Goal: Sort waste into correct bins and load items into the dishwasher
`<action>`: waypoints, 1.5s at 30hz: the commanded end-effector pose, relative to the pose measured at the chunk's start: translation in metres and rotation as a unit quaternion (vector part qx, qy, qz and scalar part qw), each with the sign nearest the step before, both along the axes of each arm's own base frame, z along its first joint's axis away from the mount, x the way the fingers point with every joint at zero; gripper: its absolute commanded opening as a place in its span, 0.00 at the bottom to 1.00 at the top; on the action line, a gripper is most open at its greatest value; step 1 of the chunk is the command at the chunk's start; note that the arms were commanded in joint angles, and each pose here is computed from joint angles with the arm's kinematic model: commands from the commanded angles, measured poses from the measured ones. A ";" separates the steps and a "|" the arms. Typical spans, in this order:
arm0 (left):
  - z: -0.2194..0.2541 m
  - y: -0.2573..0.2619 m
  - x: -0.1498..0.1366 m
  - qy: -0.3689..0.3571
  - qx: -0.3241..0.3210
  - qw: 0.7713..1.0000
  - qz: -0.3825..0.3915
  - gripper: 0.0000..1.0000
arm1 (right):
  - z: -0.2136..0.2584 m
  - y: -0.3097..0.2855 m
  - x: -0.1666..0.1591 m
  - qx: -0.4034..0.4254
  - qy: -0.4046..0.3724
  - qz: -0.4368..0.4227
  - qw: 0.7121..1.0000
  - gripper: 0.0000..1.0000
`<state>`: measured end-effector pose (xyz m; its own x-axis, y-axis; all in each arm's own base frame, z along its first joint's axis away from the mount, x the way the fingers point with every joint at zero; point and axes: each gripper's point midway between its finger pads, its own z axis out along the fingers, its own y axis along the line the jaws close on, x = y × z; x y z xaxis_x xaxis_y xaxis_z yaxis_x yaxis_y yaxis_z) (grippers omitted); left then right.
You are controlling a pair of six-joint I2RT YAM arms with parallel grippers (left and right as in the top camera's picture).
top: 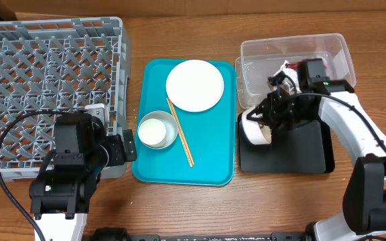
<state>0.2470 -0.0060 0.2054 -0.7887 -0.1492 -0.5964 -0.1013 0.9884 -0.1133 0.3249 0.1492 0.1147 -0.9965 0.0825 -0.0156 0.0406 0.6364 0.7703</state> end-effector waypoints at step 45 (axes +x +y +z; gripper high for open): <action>0.009 0.000 0.003 -0.014 -0.001 1.000 0.003 1.00 | 0.064 -0.065 -0.003 0.037 -0.043 -0.075 0.996 0.04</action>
<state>0.2471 -0.0060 0.2055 -0.7882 -0.1492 -0.5970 -0.1013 0.9884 -0.1133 0.3103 0.0827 0.1524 -0.9256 0.3225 0.1981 0.2974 0.2961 0.9076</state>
